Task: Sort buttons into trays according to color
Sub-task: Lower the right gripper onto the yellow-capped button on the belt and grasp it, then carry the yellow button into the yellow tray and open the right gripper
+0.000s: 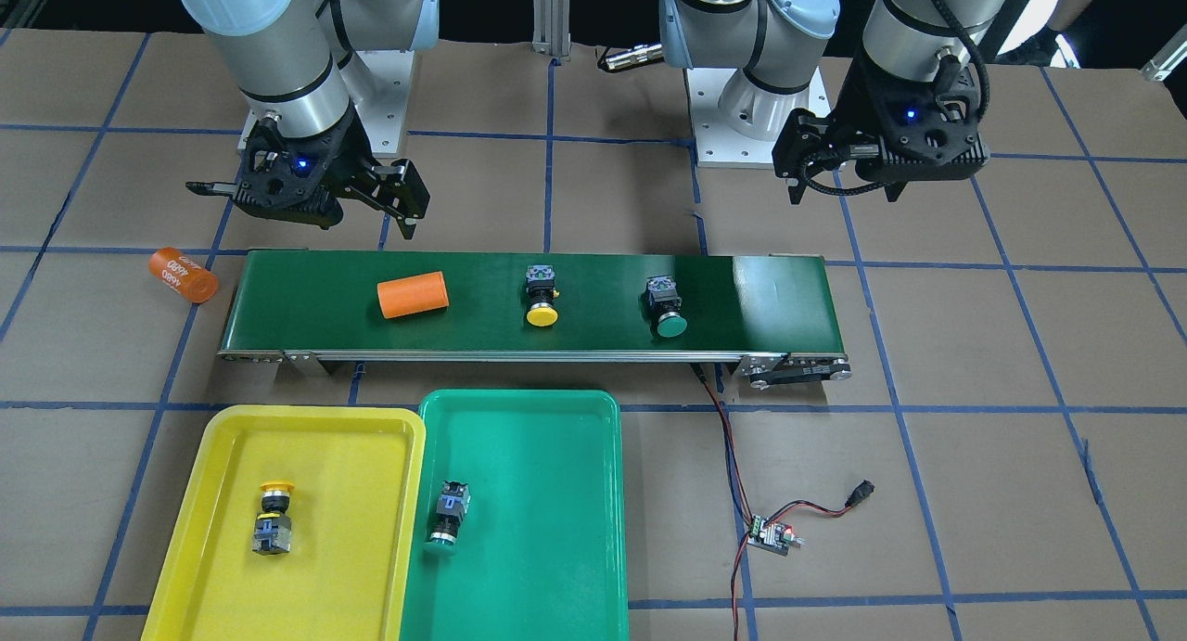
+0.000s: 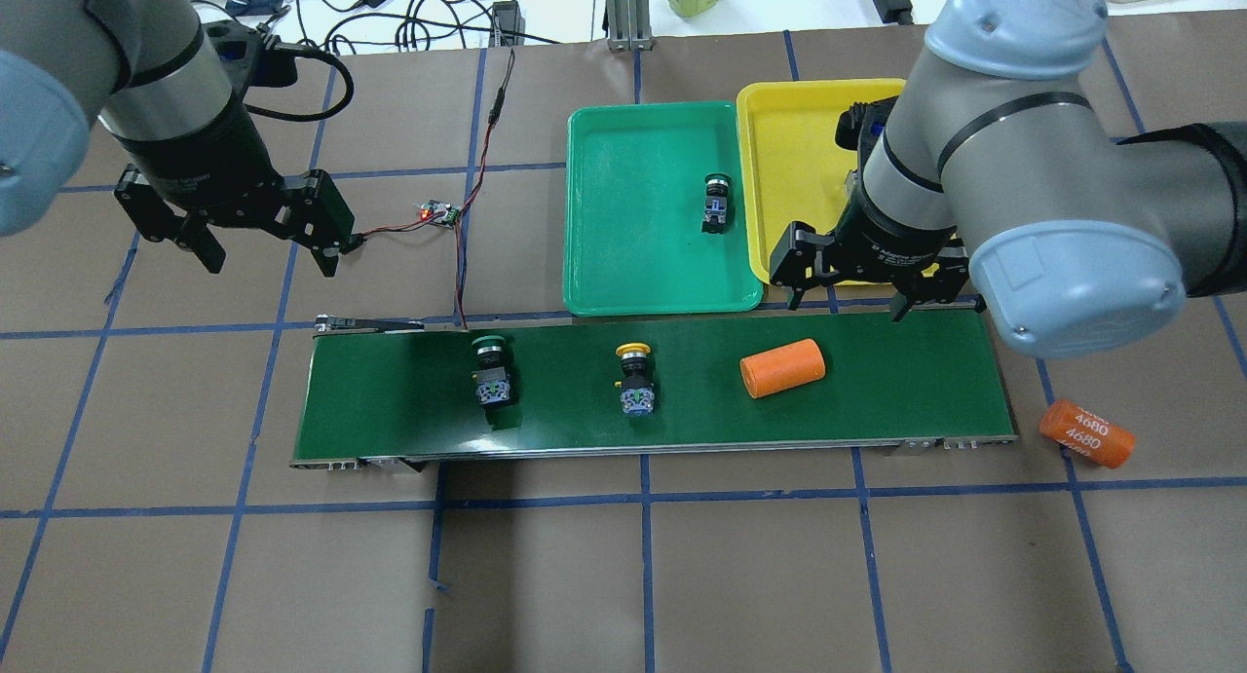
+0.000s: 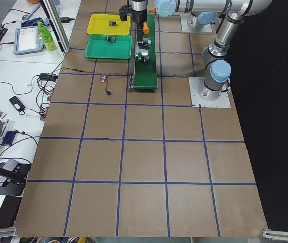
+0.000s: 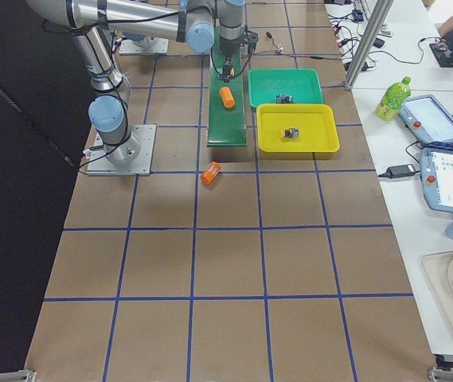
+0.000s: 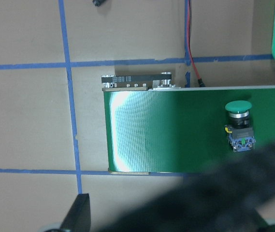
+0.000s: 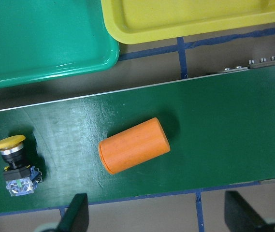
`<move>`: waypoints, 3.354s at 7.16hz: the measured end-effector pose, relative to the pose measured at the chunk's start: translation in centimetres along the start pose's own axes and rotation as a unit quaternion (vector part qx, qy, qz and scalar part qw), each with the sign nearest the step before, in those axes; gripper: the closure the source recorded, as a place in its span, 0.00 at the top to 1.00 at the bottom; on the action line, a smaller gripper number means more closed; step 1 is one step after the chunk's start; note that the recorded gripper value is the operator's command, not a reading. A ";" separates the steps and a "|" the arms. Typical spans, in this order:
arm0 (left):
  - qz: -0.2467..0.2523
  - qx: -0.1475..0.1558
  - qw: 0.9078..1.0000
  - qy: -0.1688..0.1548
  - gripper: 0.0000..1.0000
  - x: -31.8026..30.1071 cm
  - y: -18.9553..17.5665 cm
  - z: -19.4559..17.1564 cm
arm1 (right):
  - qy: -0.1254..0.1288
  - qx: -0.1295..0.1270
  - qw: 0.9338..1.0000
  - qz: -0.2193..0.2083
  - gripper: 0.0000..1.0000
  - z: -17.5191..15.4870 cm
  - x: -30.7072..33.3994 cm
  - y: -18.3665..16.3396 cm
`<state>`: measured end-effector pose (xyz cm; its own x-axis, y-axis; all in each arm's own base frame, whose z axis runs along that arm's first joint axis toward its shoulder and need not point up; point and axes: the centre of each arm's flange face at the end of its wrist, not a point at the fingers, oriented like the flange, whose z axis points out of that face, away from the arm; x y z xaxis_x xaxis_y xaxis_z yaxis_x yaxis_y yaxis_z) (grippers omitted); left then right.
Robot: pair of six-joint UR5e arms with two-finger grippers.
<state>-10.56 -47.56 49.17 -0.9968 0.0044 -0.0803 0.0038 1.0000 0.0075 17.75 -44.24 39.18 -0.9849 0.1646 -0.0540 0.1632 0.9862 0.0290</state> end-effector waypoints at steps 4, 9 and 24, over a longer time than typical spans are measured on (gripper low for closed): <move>-0.018 0.043 0.998 0.033 1.00 0.5 -0.9 -1.4 | 0.000 0.008 1.000 -0.013 1.00 4.6 -7.0 0.4; -0.034 0.022 0.999 0.031 1.00 0.0 -1.4 -2.4 | 0.010 -0.007 0.997 -0.071 1.00 12.8 -12.8 1.4; -0.033 0.024 0.999 0.034 1.00 0.2 -0.8 -2.4 | 0.081 0.118 0.982 -0.124 0.95 13.0 -0.4 -20.9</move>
<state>-10.99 -48.38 51.49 -0.9981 -0.0608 -0.0118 -0.0603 0.9973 -0.0431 15.53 -64.71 25.60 -0.9892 -0.0686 0.1292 -0.0935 0.9757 -0.1979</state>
